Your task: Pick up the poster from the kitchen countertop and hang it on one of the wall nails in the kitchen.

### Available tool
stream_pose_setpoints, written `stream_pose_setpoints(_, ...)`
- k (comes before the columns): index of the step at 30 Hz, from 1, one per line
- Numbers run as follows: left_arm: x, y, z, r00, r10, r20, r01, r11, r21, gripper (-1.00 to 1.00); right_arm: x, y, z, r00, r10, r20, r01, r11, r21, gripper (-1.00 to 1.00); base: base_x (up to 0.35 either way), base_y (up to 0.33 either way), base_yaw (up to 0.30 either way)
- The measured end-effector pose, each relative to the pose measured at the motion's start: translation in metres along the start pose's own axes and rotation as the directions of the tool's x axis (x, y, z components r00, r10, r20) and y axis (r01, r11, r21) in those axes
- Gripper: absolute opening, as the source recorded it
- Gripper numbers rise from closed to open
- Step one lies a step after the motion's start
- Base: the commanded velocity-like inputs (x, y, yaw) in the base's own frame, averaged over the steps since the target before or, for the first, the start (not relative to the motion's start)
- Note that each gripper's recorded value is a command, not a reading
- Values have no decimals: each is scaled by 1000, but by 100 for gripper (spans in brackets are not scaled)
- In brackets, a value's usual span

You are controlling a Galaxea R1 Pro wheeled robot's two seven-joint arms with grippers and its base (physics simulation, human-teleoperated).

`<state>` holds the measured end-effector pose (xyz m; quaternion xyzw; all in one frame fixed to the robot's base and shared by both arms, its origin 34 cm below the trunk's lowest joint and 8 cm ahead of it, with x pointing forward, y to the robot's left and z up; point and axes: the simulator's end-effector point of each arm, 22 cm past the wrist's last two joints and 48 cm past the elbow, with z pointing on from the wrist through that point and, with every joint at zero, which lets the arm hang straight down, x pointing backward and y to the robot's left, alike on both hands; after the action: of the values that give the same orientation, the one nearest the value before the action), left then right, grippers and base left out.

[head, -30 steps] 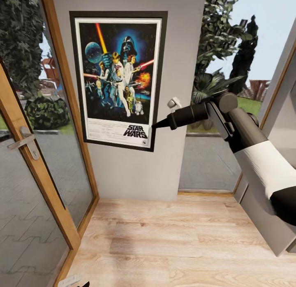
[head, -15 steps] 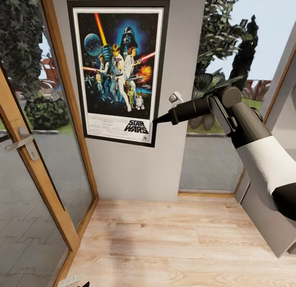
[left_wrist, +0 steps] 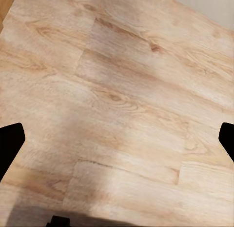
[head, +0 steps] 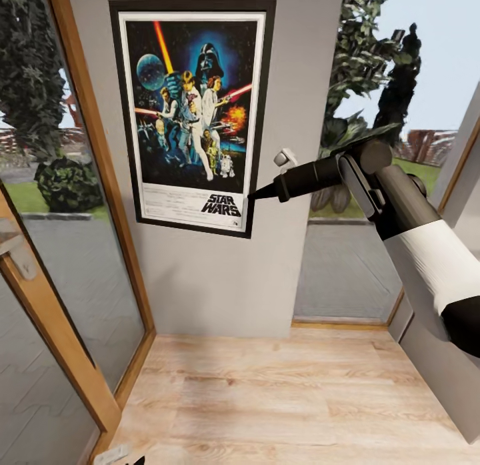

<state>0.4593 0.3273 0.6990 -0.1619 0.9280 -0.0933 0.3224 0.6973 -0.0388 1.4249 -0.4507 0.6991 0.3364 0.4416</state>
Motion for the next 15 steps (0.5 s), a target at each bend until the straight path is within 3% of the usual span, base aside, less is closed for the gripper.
stream_pose_setpoints(15,0,0,0,1000,0,0,0,1000,0,100,0,0,0,1000,0,0,0,1000,0,-100,326,0,0)
